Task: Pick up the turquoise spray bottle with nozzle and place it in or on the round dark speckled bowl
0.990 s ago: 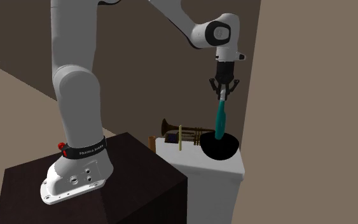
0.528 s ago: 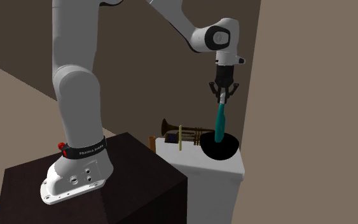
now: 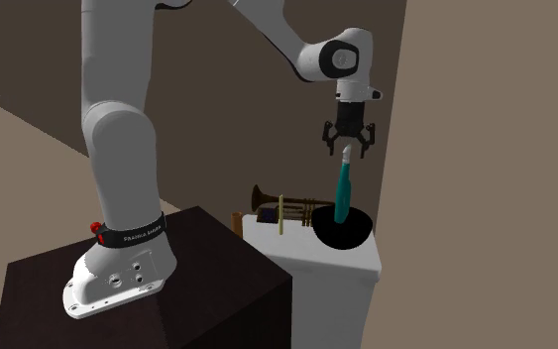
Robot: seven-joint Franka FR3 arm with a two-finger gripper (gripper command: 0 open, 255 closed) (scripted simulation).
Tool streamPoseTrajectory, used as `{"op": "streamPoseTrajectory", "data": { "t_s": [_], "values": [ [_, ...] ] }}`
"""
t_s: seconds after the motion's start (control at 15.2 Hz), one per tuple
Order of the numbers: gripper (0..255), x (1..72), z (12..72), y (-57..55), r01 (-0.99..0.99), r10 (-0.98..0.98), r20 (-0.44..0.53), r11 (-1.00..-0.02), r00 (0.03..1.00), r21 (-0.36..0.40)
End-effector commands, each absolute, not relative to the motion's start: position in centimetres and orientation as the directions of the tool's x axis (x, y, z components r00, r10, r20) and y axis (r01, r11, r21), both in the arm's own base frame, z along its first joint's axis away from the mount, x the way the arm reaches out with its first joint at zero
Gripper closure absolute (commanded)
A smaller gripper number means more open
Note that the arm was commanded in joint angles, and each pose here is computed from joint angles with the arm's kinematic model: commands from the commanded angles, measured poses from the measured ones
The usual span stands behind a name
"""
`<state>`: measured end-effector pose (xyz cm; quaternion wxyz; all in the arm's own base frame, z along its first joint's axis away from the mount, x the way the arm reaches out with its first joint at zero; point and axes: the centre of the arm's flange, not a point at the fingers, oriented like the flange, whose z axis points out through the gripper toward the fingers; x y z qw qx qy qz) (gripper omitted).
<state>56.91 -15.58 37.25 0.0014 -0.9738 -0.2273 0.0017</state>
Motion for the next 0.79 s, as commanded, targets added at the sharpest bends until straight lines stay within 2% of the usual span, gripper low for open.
{"op": "streamPoseTrajectory", "data": {
  "t_s": [0.0,0.2,0.73],
  "values": [
    [0,56.9,38.6,-15.6,0.443,0.443,-0.003,-0.897,0.897,-0.003],
    [0,56.9,42.3,-15.6,0.443,0.443,-0.003,-0.897,0.897,-0.003],
    [0,56.9,42.3,-15.6,0.443,0.443,-0.003,-0.897,0.897,-0.003]
  ]
}}
